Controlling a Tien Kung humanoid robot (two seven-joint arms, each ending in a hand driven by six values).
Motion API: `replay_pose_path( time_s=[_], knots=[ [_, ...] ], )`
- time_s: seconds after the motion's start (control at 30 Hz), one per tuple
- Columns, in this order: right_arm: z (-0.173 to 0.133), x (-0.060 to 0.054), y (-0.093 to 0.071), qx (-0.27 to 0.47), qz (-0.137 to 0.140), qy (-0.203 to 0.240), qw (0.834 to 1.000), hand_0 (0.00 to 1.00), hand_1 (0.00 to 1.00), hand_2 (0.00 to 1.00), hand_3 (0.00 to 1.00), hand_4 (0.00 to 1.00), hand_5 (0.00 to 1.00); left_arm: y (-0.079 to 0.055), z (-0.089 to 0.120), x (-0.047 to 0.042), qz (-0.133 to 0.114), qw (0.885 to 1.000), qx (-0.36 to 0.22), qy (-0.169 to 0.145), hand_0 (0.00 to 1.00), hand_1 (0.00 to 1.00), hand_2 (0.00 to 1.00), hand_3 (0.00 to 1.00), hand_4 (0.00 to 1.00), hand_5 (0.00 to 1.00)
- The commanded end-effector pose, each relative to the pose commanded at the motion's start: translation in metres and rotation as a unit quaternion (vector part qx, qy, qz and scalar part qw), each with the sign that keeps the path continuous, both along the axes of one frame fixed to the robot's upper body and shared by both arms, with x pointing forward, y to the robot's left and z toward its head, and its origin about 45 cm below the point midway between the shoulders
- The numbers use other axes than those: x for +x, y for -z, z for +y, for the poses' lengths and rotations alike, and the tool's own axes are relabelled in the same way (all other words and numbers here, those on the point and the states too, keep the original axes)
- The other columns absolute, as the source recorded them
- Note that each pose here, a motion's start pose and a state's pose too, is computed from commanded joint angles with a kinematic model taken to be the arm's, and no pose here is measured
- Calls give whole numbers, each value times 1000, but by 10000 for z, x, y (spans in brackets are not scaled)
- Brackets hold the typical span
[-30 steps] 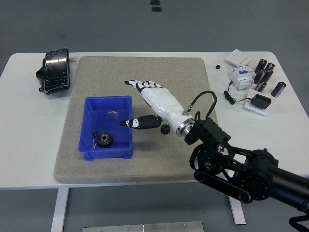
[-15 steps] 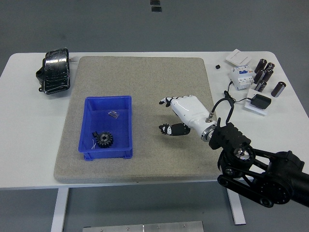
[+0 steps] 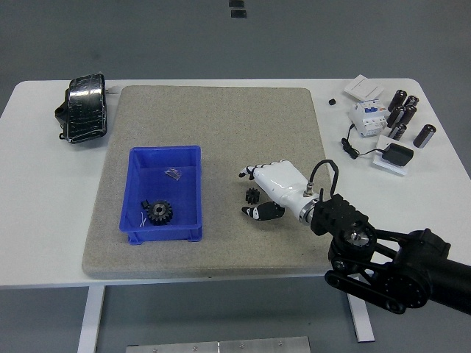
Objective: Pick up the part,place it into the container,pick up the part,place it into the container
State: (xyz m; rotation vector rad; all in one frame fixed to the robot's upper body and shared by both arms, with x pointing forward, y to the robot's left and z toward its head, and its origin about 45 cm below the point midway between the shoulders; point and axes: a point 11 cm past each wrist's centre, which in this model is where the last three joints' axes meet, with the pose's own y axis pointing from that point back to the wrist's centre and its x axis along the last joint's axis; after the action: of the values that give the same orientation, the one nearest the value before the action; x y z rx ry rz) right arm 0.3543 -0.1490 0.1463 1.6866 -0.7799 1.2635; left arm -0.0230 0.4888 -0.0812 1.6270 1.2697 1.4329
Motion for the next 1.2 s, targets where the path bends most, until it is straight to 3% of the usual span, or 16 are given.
replay_pose_path(
  time_s=[0.13,0.17,0.33,0.37,0.53,0.57,0.93,0.97,1.13,1.17,1.2],
  knots=[
    [-40,22,77,-10,8,4,1000,333,446,640,726,818,387,1,-3,0,0,1000,0,0,692,682,671,628,736,255],
    [-52,28,90,-11,10,6,1000,320,416,566,667,782,384,2,-4,-1,0,1000,-1,0,692,683,671,619,736,255],
    [-95,51,136,-12,19,12,1000,320,416,566,667,782,384,-1,-1,-1,1,1000,-1,0,692,683,671,619,736,255],
    [-96,51,143,-12,19,12,1000,310,393,514,652,752,383,-1,1,1,0,1000,0,0,692,682,671,610,735,255],
    [-87,36,170,-11,23,11,1000,310,393,514,652,752,383,0,-1,7,-1,1000,-1,0,692,682,671,610,735,255],
    [-84,32,172,-10,23,10,1000,296,369,454,643,716,377,1,-3,6,-1,1000,-1,0,692,682,671,598,736,255],
    [-51,7,185,-5,21,4,1000,282,354,410,639,697,369,4,-9,-2,0,1000,-2,0,692,682,672,594,736,255],
    [-50,8,184,-5,21,3,1000,275,344,367,643,650,357,5,-11,-3,0,1000,-2,0,693,682,672,591,735,255],
    [-58,15,173,-2,17,4,1000,275,344,367,643,650,357,3,-7,-7,1,1000,-1,0,693,682,672,591,735,255],
    [-60,16,172,-2,17,4,1000,266,342,350,647,583,335,3,-6,-7,1,1000,-1,0,693,683,672,592,734,255],
    [-62,17,172,-1,16,4,1000,266,342,350,647,583,335,2,-6,-6,1,1000,-1,0,693,683,672,592,734,255]
  ],
)
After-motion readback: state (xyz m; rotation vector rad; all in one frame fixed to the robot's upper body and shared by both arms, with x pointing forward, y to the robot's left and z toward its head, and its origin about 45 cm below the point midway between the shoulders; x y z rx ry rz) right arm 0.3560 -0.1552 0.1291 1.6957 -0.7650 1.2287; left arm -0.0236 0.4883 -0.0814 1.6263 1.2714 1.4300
